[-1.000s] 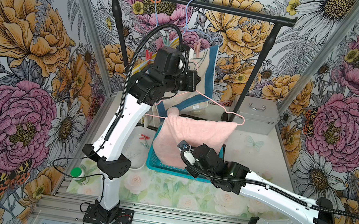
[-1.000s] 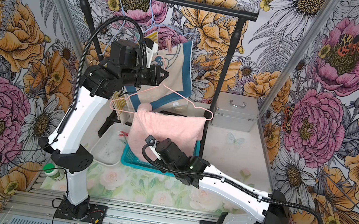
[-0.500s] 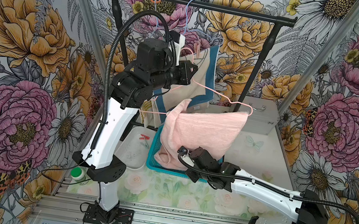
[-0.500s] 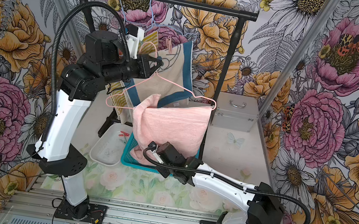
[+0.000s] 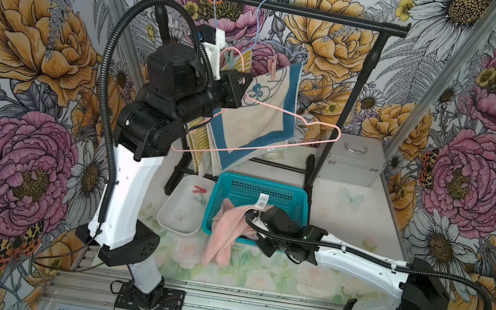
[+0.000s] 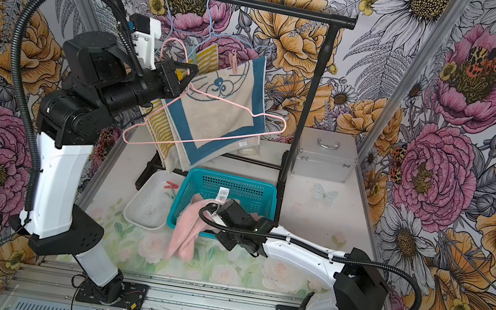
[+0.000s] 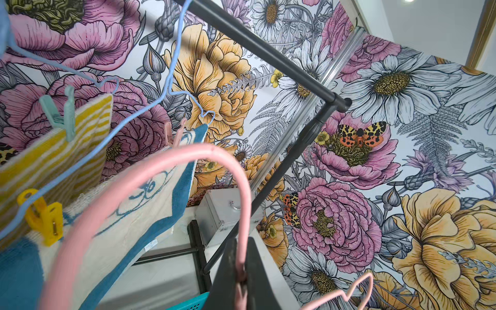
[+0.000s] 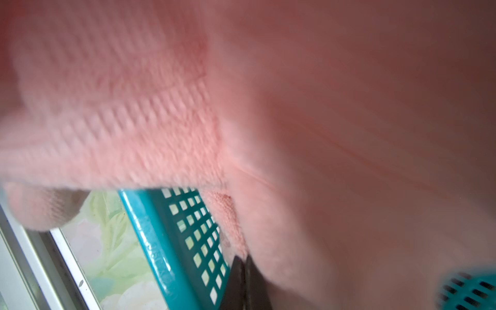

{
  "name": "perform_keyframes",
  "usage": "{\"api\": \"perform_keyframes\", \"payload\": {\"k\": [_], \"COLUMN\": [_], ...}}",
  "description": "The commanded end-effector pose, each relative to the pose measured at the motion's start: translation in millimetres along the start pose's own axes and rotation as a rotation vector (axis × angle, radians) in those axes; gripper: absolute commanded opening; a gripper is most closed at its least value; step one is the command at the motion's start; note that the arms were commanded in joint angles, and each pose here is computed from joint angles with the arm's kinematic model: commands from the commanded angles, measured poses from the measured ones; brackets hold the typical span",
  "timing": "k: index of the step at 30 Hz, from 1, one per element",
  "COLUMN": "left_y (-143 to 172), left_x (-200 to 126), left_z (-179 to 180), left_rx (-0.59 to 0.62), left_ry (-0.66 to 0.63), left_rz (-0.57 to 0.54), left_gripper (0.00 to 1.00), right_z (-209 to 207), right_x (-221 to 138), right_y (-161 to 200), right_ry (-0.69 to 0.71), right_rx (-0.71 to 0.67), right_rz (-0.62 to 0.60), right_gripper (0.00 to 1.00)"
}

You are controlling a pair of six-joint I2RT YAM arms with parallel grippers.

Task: Remove the clothespins securing towels to the hanger
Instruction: Place the towel in the basket.

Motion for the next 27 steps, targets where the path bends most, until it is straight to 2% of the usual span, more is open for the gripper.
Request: {"api": "perform_keyframes", "payload": {"k": [1,5,10,13,21,27], "left_y": [-5.6,-2.1,3.1,4.8,-2.6,-3.6], "left_x": [-0.3,5.2,10.4,11.3,1.6,-1.7], "left_z": [9.0,12.6,17.9,19.9,30.9,34.4], "left_rx": [-0.006,-0.008,-0.015,-0.015,-0.032,-0.038], "left_ry": [-0.040,-0.044,-0.059,-0.066,-0.104,-0.114], "left_rz": [-0.034,-0.017,0.004,0.011,-0.019,-0.022], "left_gripper": [0.00,0.00,0.00,0.00,0.00,0.00], "right_z": [-2.7,-18.6,-43.3,-50.4,-100.4,-119.3], "right_x": [2.5,-4.6,-32.4,-39.8,-36.3,-38.4], "right_y": [-0.7,-8.3,-37.5,-50.5,-54.0,-45.2], "right_ry": [-0.027,-0.052,-0.048,-0.063,0.064,0.173], "right_rx": [0.051,0.132,0.213,0.244,0.461,0.563], "right_rz": [-0.011,-0.057,-0.189,-0.225,-0.239,-0.248], "right_gripper": [0.00,0.00,0.00,0.00,0.00,0.00]}}
Point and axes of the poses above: each gripper's point midway between its finger pads, its own x axis out along the fingers, its own z axis along the line the jaws close on, y = z × x, the point moved 8 cm from there along -x, back along the fingers, and after that the axes turned 3 degrees about x, right-handed, at the moved point
